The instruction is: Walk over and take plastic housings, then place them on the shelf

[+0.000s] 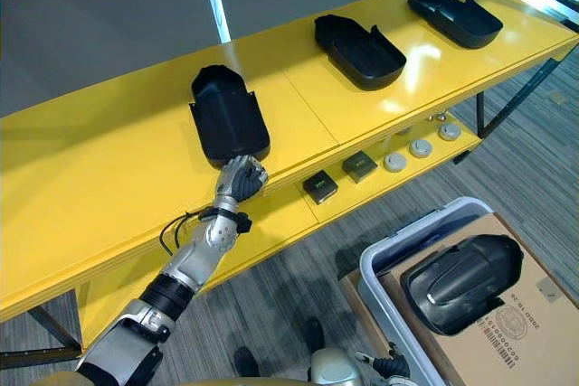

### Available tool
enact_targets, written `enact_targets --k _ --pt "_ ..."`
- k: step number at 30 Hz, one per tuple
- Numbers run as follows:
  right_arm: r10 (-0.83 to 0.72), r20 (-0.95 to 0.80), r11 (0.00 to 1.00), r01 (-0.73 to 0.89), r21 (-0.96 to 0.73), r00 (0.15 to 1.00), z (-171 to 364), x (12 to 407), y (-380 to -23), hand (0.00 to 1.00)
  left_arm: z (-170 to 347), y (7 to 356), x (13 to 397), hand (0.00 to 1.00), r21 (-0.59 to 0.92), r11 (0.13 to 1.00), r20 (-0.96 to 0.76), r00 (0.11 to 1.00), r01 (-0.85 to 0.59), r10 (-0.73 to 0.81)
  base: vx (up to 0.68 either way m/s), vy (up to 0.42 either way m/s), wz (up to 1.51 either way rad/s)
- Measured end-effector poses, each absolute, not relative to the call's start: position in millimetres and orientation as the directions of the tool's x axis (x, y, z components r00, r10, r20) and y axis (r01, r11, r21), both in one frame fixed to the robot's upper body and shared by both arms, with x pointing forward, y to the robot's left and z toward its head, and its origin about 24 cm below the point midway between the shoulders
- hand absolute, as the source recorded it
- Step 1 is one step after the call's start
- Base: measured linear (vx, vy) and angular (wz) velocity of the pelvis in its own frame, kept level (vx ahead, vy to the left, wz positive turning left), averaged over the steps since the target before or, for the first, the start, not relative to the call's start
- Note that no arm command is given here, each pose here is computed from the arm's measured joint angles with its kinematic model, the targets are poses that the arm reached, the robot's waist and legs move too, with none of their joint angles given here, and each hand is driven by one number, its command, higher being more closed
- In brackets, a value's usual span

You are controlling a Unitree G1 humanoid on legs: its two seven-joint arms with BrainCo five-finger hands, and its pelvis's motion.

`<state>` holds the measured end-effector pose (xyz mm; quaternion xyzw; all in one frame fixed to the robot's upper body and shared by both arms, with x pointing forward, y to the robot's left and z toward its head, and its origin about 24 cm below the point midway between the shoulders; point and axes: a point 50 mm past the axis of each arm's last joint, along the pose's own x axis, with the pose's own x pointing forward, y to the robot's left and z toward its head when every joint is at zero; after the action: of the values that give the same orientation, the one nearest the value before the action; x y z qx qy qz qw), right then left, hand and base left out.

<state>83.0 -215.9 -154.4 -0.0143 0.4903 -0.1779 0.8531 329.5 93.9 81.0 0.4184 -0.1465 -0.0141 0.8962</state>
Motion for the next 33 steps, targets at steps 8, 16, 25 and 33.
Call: enact_targets --k 8,16,25,33 --pt "-0.316 -0.822 0.937 0.292 -0.192 0.474 -152.4 87.4 -214.8 0.0 92.9 96.6 339.6 1.0 0.72 0.684 0.264 0.957 -0.115 -0.117 0.0 0.0 0.0" --pt "-0.313 -0.822 0.938 0.291 -0.19 0.475 -152.1 88.4 -214.3 0.0 83.7 103.1 341.9 1.0 0.675 0.735 0.196 0.977 -0.068 -0.089 0.0 0.0 0.0" --pt "-0.316 -0.827 0.937 0.288 -0.196 0.465 -152.4 85.3 -217.1 0.0 131.8 86.9 323.4 1.0 0.529 0.843 0.397 0.905 -0.093 -0.15 -0.01 -0.002 0.09" --pt "-0.322 -0.846 0.933 0.296 -0.206 0.424 -155.8 76.0 -221.0 0.0 197.8 136.0 254.9 1.0 0.183 0.936 0.748 0.661 -0.299 0.065 -0.01 -0.003 0.11"
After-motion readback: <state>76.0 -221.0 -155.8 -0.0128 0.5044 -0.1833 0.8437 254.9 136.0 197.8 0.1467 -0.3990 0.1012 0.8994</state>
